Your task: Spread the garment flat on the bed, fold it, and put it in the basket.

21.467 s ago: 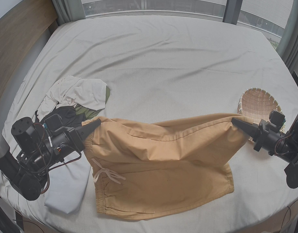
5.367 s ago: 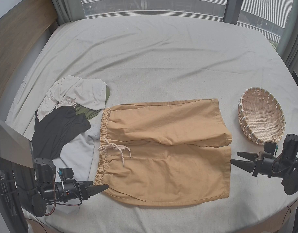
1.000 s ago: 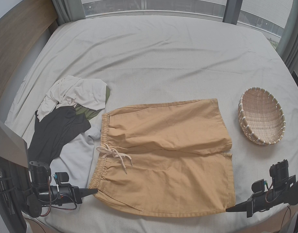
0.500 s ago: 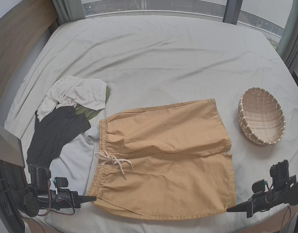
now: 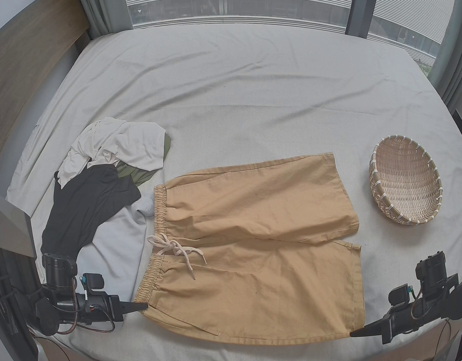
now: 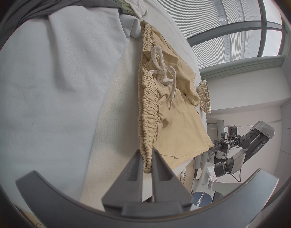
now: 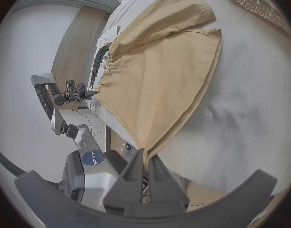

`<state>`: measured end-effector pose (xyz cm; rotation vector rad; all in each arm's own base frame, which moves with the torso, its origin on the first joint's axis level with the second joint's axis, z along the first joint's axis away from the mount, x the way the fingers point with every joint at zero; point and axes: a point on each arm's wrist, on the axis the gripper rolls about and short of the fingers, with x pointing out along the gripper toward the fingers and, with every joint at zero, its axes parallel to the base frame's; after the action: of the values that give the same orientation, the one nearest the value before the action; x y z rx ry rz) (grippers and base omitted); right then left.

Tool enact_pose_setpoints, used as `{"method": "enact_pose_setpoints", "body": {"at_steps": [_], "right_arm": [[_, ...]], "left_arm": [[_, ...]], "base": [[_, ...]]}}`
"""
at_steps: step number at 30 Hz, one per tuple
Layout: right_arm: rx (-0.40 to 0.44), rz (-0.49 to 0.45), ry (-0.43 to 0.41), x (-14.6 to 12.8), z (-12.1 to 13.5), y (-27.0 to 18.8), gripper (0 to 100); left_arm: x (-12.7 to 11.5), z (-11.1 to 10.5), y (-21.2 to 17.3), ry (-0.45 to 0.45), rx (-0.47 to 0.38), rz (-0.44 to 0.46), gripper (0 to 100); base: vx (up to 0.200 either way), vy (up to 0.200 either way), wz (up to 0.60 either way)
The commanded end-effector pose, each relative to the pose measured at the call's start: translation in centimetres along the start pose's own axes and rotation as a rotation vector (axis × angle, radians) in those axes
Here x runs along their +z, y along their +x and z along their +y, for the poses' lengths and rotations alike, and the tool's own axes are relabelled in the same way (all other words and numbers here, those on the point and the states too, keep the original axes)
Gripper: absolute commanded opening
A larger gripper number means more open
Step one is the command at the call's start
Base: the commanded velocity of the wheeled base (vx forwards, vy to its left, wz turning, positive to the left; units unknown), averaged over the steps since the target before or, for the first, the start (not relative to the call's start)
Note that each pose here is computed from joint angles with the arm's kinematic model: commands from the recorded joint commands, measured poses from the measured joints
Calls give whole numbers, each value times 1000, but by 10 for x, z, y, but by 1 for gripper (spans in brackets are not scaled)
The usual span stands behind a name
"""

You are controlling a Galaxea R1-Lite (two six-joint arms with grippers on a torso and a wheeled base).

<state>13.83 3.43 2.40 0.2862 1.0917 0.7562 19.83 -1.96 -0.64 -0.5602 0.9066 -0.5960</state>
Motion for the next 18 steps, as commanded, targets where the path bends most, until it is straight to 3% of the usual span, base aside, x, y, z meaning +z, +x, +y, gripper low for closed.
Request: {"method": "enact_pose_setpoints", "body": {"at_steps": [1,6,11,13,18], "right_arm": [[2,2,-7,-6,5,-5,0],[4,-10,-17,-6,7,-7,0],[-1,-70,-54,1,9,-12,0],[0,-147,-112,15,12,-16,0],[4,-232,-155,36,17,-21,0]], "left_arm": [[-6,-1,-1,-16,5,33,0],[-8,-1,-1,27,-6,47,0],[2,-8,-8,80,-51,-21,0],[10,-10,-14,97,-95,-80,0],[19,-13,-13,141,-122,-148,0]], "base": [[0,0,0],[0,0,0],[0,0,0],[0,0,0],[0,0,0]]}}
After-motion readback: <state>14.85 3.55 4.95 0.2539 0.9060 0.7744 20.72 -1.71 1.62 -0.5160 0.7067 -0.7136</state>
